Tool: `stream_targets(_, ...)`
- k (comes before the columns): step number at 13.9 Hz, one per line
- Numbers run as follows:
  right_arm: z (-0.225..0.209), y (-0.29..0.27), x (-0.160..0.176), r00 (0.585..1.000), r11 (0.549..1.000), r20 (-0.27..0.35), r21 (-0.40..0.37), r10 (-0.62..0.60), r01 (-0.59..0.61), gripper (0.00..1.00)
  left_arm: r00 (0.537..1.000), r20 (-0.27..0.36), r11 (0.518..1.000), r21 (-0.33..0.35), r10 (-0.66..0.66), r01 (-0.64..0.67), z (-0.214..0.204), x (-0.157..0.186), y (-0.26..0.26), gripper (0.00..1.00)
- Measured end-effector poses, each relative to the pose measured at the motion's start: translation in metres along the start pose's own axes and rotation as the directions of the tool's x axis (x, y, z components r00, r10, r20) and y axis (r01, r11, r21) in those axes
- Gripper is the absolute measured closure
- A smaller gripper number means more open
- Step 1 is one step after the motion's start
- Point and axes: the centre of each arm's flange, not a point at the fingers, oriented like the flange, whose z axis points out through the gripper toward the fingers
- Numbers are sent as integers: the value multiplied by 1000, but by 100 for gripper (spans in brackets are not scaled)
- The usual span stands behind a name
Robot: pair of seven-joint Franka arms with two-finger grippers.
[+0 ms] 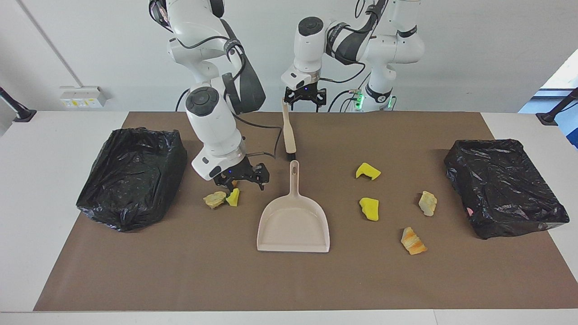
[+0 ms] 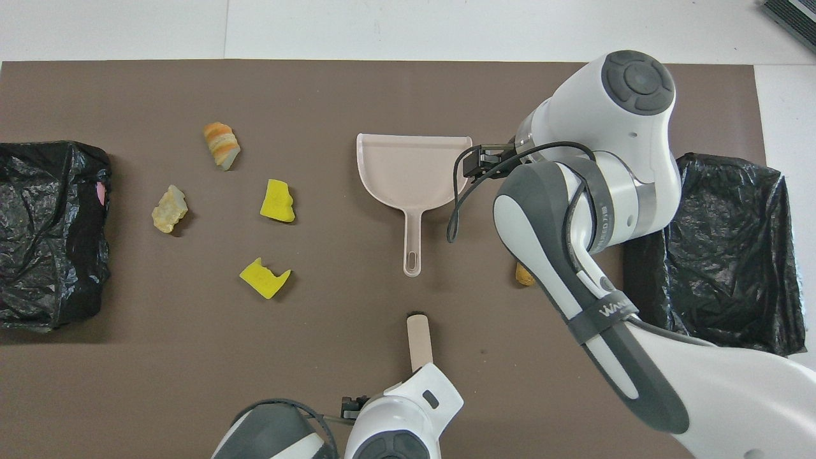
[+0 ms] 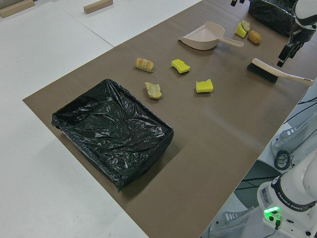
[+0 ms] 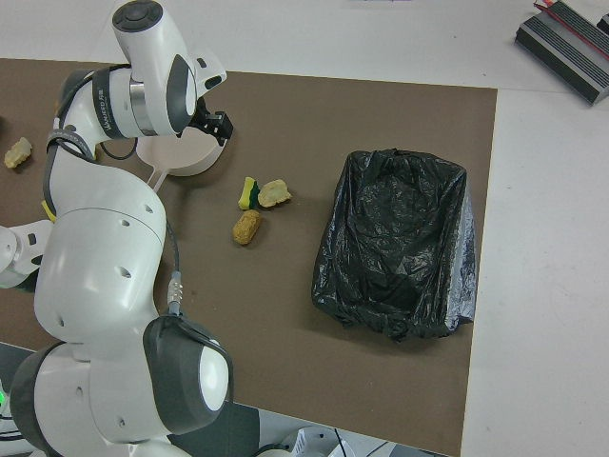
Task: Sweep and dump trash in bin
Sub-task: 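Reach the right gripper to the dustpan handle while the left gripper approaches the brush, then grasp the dustpan handle with the right gripper while the left gripper grasps the brush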
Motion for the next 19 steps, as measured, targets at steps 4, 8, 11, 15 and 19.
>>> stream_targets(4,15,-25,-7,996,999,78,-25,45,-43,0,999,-25,997,-68,-39,37,29,-22,34,0)
stream_targets(8,32,-57,-10,982,992,144,-14,124,-123,0,998,30,994,-94,-59,62,51,-19,41,11)
stream_targets(11,63,-93,-24,979,997,188,-23,80,-76,0,995,74,993,-89,-68,74,64,-17,41,28)
stream_targets(15,84,-124,-38,976,998,210,-38,57,-50,0,992,107,993,-86,-68,78,74,-16,41,29)
stream_targets(19,85,-124,-39,976,998,210,-42,58,-50,0,991,112,994,-83,-67,77,75,-17,41,41)
